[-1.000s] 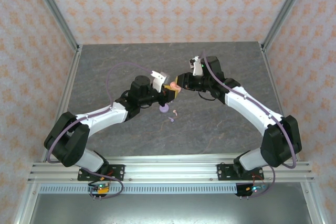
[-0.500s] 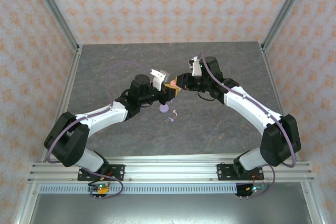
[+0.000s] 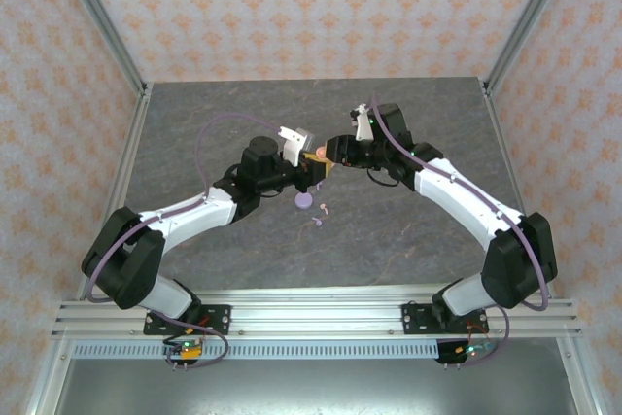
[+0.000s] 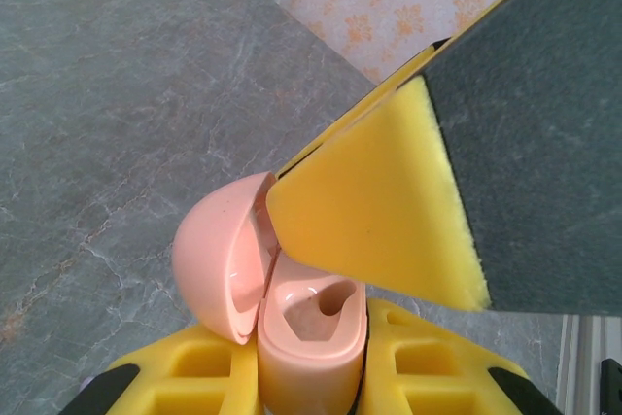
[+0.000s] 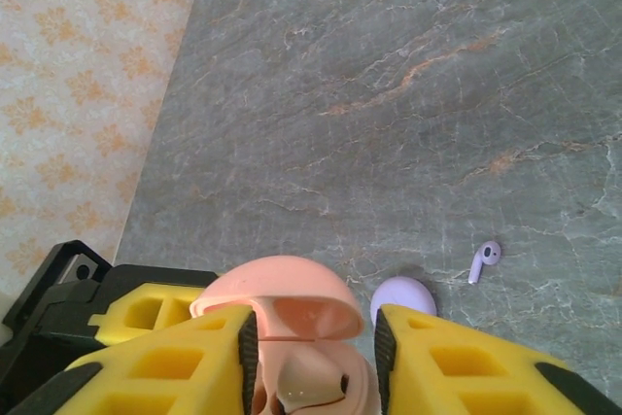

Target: Insert the wireless bluetooth earbuds into the charging case

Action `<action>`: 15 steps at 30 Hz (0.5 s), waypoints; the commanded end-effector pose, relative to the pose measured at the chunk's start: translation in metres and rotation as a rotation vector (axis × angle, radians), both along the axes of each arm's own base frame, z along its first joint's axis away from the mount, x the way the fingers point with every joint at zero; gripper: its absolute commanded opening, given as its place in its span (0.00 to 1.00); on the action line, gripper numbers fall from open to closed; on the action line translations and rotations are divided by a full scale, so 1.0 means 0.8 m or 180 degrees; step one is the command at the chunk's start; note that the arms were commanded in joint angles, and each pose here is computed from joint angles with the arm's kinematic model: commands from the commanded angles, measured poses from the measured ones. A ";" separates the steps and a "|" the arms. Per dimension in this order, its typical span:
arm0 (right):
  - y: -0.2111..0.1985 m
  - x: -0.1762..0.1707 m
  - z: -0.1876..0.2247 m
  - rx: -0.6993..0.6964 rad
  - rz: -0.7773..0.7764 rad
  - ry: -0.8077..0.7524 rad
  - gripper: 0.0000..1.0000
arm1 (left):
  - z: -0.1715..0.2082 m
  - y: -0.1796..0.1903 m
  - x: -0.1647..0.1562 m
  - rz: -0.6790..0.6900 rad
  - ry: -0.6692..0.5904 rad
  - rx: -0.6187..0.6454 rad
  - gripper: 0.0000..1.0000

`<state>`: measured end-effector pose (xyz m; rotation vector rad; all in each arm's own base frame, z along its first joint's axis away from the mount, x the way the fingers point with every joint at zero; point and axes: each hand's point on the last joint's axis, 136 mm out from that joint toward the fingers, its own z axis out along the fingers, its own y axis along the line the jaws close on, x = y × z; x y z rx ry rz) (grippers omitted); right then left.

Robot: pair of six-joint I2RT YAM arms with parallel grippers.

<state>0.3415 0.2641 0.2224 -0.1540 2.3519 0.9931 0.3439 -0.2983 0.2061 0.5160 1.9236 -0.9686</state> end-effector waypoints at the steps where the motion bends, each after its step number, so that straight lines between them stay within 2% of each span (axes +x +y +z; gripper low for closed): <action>1: -0.001 -0.001 0.022 -0.0044 0.0002 -0.0154 0.42 | 0.018 -0.004 0.008 0.0019 -0.0187 0.0030 0.21; 7: -0.016 -0.006 0.040 -0.0120 -0.0114 -0.0293 0.48 | 0.001 0.007 0.012 0.0131 -0.0123 0.0231 0.20; 15: -0.063 -0.001 0.042 -0.0370 -0.0660 -0.0412 0.49 | -0.010 0.019 0.008 0.0183 -0.0057 0.0348 0.20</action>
